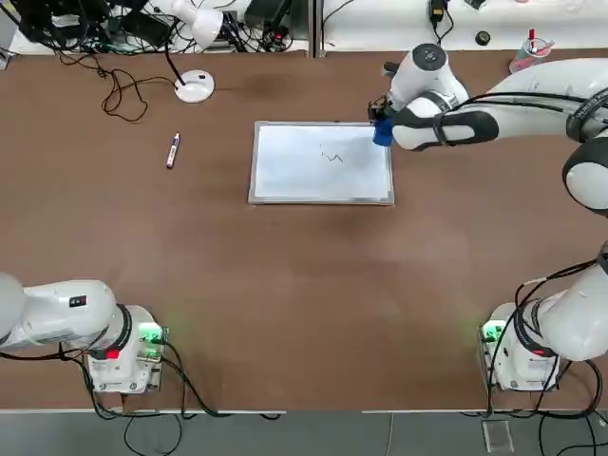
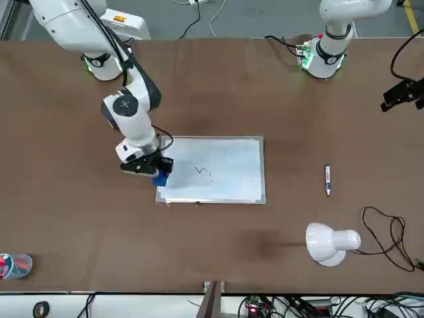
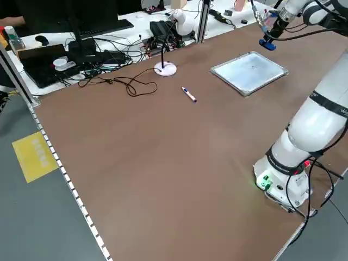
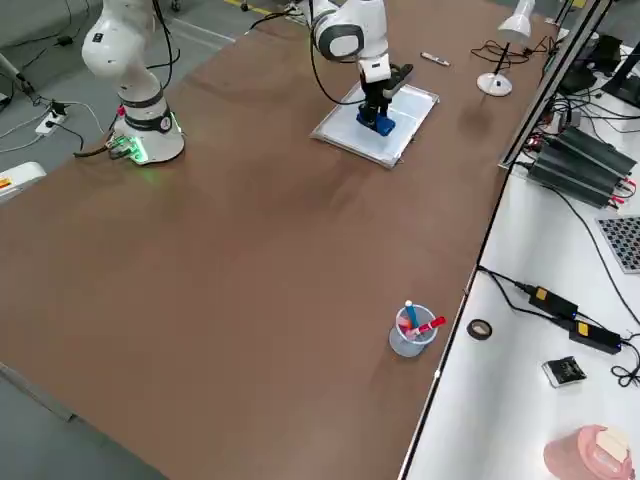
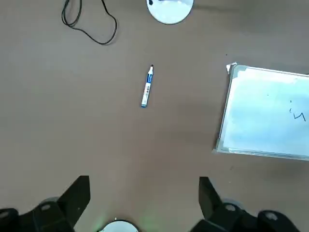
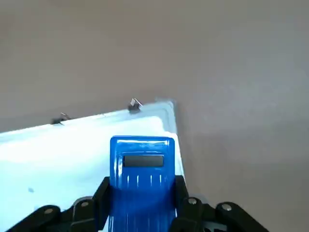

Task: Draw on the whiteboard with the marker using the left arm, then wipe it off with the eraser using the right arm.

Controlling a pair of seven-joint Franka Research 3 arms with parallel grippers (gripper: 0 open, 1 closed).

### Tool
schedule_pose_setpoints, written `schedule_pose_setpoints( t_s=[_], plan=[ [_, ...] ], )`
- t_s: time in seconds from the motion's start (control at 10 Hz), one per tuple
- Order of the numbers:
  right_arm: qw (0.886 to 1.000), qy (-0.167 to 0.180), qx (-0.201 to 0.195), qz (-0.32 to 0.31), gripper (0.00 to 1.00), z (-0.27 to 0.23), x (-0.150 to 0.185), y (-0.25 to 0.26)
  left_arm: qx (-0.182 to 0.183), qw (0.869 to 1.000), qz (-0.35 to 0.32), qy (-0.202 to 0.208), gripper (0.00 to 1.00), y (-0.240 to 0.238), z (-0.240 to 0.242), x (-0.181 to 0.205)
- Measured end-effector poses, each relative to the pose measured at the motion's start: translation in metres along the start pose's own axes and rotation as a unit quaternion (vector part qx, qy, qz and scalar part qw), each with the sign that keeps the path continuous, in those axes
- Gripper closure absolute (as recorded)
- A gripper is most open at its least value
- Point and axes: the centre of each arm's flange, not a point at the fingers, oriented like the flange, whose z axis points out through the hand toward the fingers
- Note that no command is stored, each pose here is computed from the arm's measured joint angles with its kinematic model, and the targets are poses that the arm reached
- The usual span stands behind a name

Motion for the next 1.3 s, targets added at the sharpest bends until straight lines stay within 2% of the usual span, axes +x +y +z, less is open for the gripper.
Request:
schedule_pose_setpoints(
  t_s=[0.3, 0.7, 1.3],
  plan=[
    [1.0, 0.009, -0.018, 0.0, 0.44, 0.006, -0.015, -0.013, 0.0, 1.0, -0.002, -0.001, 0.0, -0.002, 0.001, 0.001],
    [0.999, 0.004, -0.033, 0.008, 0.44, 0.01, -0.023, -0.044, 0.0, 1.0, -0.009, -0.002, 0.0, -0.009, 0.002, 0.002],
    [0.998, 0.006, -0.059, 0.005, 0.44, 0.048, -0.041, -0.056, 0.0, 1.0, -0.018, -0.002, 0.0, -0.019, 0.002, 0.004]
  ],
)
